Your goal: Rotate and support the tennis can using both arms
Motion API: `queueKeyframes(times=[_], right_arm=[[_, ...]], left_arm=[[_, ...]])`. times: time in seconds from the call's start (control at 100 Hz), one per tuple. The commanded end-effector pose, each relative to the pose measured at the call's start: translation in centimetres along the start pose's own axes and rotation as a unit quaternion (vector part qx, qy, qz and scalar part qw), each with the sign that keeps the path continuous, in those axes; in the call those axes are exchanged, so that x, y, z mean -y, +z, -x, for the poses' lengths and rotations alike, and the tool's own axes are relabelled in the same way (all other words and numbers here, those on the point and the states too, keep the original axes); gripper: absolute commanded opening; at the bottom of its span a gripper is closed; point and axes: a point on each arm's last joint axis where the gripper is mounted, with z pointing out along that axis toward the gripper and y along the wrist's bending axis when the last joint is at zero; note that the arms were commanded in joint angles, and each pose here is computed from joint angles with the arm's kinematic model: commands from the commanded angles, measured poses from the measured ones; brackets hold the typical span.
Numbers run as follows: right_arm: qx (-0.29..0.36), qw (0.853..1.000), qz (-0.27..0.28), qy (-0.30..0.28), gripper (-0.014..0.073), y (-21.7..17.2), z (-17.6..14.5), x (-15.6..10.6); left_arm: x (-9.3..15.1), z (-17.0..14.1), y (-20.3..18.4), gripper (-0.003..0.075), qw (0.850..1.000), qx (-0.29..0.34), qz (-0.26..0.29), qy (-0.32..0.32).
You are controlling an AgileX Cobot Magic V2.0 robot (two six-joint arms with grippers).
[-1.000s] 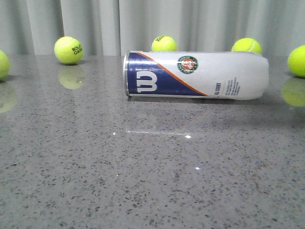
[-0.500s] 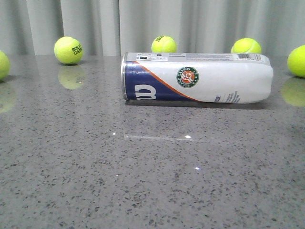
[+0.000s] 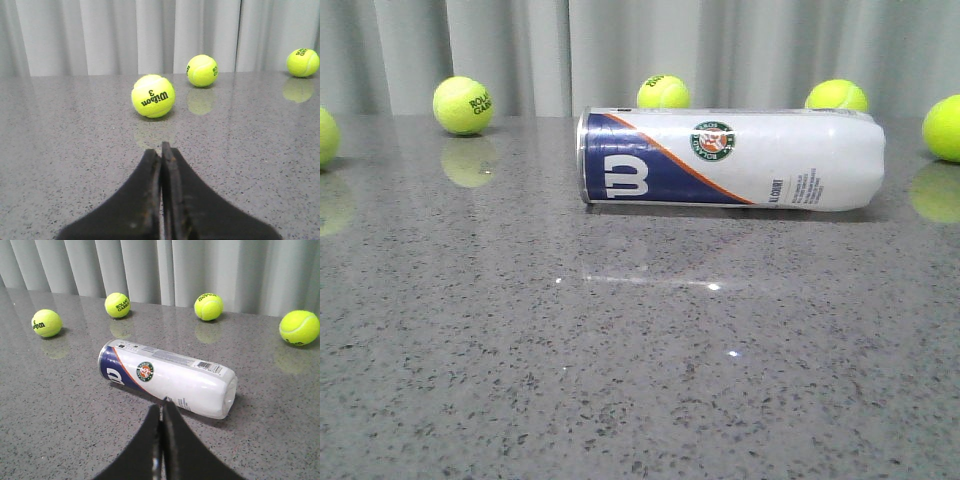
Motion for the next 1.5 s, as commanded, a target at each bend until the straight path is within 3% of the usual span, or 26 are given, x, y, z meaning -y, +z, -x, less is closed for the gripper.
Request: queueKeyframes(times=[0.0, 0.19, 0.37, 0.48, 0.58, 0.75, 0.8, 0.87, 1.05, 1.24, 1.49], right_arm=[[0.05, 0.999, -0.003, -0.008, -0.0062, -0.1, 1.5, 0.0], [0.05, 0.999, -0.003, -0.008, -0.0062, -0.1, 1.5, 0.0], [0.05, 0.999, -0.003, -0.008, -0.0062, -0.1, 1.5, 0.0], [0.05, 0.999, -0.003, -0.008, -0.0062, -0.1, 1.5, 0.0], [0.05, 0.999, -0.003, -0.008, -0.0062, -0.1, 1.5, 0.0], [0.05, 0.999, -0.003, -0.008, -0.0062, -0.1, 1.5, 0.0], [0.05, 0.999, -0.003, -0.008, -0.0062, -0.1, 1.5, 0.0], [0.05, 0.999, -0.003, -0.008, -0.0062, -0.1, 1.5, 0.0], [0.05, 0.999, -0.003, -0.008, -0.0062, -0.1, 1.5, 0.0], [0.05, 0.999, -0.003, -0.008, -0.0062, -0.1, 1.5, 0.0], [0.05, 0.999, -0.003, -0.008, -0.0062, -0.1, 1.5, 0.0]], left_arm=[[-0.2, 3.4, -0.4, -0.0019, 1.0, 0.028, 0.002, 0.0], [-0.4, 7.5, 0.3, -0.0019, 0.995, -0.1, 0.002, -0.002], [-0.6, 9.5, 2.6, -0.0017, 0.97, -0.244, 0.001, -0.003], [-0.5, 10.2, 4.3, 0.0005, 0.955, -0.297, -0.003, -0.009], [-0.2, 10.6, 5.7, 0.013, 0.949, -0.315, -0.013, -0.027], [0.5, 10.9, 8.1, 0.049, 0.937, -0.34, -0.045, -0.065], [0.8, 10.8, 8.8, 0.0527, 0.931, -0.352, -0.057, -0.075], [1.4, 10.8, 9.8, 0.0513, 0.922, -0.366, -0.088, -0.087], [3.7, 10.9, 12.7, 0.0483, 0.889, -0.382, -0.197, -0.157], [6.0, 11.6, 15.7, 0.0484, 0.832, -0.385, -0.32, -0.241], [7.3, 11.6, 20.1, 0.0484, 0.774, -0.395, -0.393, -0.3]])
